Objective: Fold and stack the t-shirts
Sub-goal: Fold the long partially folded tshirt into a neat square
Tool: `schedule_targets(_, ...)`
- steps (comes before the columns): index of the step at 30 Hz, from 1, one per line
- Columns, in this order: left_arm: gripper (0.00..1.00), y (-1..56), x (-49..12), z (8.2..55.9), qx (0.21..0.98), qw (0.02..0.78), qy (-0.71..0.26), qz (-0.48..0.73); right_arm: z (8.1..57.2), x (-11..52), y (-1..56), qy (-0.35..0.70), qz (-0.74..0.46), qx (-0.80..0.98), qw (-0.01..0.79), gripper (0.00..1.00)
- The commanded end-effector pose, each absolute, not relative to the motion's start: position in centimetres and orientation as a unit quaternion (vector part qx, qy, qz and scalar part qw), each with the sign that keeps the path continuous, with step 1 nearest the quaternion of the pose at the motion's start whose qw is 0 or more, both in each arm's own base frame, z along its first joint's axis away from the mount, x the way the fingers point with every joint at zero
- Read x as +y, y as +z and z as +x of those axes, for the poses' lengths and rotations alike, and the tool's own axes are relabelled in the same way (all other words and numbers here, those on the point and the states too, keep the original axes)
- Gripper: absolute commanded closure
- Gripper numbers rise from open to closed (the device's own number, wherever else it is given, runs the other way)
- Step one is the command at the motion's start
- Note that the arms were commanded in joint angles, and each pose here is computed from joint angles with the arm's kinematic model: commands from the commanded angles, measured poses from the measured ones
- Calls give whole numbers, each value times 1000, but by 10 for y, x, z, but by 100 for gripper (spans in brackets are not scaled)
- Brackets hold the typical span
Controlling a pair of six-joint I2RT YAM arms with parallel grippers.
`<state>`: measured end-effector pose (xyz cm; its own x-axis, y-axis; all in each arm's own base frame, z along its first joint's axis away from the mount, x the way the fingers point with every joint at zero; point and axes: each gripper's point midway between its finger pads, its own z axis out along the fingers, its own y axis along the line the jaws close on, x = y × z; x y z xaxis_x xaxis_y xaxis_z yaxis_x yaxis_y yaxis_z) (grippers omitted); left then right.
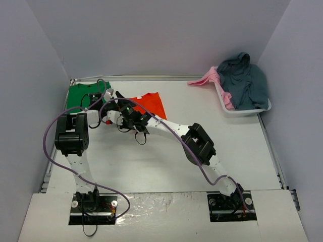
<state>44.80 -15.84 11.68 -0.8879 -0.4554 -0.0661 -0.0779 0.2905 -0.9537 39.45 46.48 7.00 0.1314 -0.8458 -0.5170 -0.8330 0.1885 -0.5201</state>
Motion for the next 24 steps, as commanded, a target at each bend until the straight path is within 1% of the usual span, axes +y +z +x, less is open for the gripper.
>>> schedule_targets(1, 6, 138, -157, 443, 785, 178, -576, -141, 403, 467, 85, -19, -627, 658, 416, 100)
schedule_targets(2, 6, 139, -153, 440, 790, 187, -570, -127, 405, 467, 86, -22, -626, 658, 418, 100)
schedule_targets(3, 6, 135, -151, 435, 798, 170, -562, -136, 407, 467, 87, -24, -625, 658, 419, 100)
schedule_targets(5, 6, 137, -143, 433, 811, 188, -543, -108, 410, 466, 89, -28, -622, 659, 422, 100)
schedule_targets(6, 6, 131, -140, 424, 822, 163, -531, -123, 412, 465, 90, -31, -619, 661, 424, 100)
schedule_targets(7, 6, 131, -136, 424, 828, 174, -523, -106, 415, 463, 91, -34, -617, 662, 425, 100)
schedule_targets(9, 6, 128, -131, 416, 834, 157, -516, -113, 419, 462, 97, -37, -612, 662, 430, 100)
schedule_targets(13, 6, 125, -124, 414, 837, 161, -509, -122, 424, 462, 103, -37, -605, 664, 437, 100)
schedule_targets(24, 6, 117, -130, 419, 826, 165, -519, -144, 428, 467, 115, -34, -597, 663, 449, 100)
